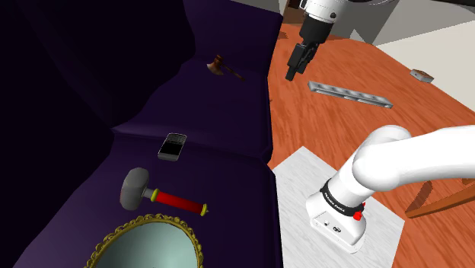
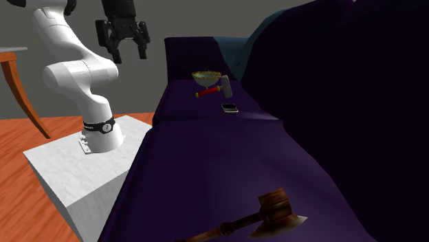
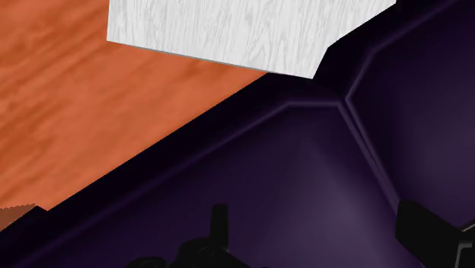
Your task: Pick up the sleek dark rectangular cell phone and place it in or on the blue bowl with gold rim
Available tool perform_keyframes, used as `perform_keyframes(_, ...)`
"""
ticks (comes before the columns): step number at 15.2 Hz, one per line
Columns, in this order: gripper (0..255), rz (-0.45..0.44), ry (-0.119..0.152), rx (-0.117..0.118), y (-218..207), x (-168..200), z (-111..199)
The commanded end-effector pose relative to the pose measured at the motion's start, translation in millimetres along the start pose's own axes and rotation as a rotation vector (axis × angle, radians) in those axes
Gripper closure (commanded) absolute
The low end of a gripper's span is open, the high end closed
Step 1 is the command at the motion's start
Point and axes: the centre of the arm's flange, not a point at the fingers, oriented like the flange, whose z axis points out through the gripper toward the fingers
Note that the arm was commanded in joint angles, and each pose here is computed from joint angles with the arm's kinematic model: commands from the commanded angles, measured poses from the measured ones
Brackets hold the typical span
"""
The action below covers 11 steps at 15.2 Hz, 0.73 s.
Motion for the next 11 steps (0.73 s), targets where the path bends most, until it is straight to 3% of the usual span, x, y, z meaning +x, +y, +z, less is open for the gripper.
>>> perform_keyframes(1,0,0.000,0.000,0.000,0,0,0)
perform_keyframes(11,0,0.245,-0.013,-0.013,-114,32,62)
